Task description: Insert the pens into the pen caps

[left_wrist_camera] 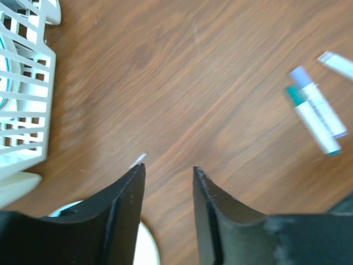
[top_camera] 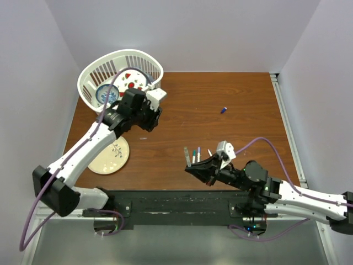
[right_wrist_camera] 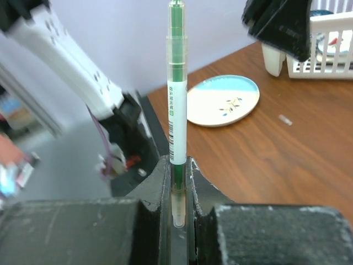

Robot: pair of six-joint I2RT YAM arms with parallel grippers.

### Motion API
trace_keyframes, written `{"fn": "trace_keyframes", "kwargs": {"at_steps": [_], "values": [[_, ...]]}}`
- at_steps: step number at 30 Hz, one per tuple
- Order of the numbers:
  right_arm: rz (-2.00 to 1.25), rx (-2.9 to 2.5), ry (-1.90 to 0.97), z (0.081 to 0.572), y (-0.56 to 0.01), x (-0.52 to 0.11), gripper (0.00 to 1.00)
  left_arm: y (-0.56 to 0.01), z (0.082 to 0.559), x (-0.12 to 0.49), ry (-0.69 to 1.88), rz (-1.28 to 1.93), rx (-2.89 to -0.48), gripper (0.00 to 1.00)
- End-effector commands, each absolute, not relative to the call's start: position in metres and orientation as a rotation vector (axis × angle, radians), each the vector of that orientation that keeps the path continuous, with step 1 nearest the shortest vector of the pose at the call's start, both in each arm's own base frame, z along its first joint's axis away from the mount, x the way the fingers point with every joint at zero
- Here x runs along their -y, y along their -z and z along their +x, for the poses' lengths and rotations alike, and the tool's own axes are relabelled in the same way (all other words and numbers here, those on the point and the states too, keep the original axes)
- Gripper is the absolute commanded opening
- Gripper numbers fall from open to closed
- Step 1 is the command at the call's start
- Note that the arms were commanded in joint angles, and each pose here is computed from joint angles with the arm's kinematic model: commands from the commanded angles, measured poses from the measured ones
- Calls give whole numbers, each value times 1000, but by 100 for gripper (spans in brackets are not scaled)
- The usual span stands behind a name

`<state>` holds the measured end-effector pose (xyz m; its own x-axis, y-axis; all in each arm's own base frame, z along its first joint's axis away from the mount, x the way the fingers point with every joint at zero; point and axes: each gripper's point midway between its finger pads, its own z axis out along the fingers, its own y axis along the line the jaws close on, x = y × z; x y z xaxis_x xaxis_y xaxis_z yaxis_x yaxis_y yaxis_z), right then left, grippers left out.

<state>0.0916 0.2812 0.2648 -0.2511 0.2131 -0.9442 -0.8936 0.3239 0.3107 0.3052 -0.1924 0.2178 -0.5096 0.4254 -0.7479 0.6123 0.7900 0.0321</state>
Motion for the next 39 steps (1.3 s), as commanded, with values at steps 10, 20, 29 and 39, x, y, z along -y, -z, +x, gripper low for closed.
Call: {"fn": "trace_keyframes", "kwargs": {"at_steps": [10, 20, 29, 39], "values": [[-228, -1536, -1275, 114, -281, -242, 0, -96, 310, 167, -80, 1386, -2305, 28], [-251, -1480, -1213, 114, -302, -219, 0, -54, 332, 147, -86, 1297, -2525, 25], [-266, -1471, -1210, 113, -305, -218, 0, -46, 346, 134, -152, 1297, -2528, 37], [-259, -1461, -1211, 113, -308, -214, 0, -33, 352, 133, -123, 1300, -2543, 38]]}}
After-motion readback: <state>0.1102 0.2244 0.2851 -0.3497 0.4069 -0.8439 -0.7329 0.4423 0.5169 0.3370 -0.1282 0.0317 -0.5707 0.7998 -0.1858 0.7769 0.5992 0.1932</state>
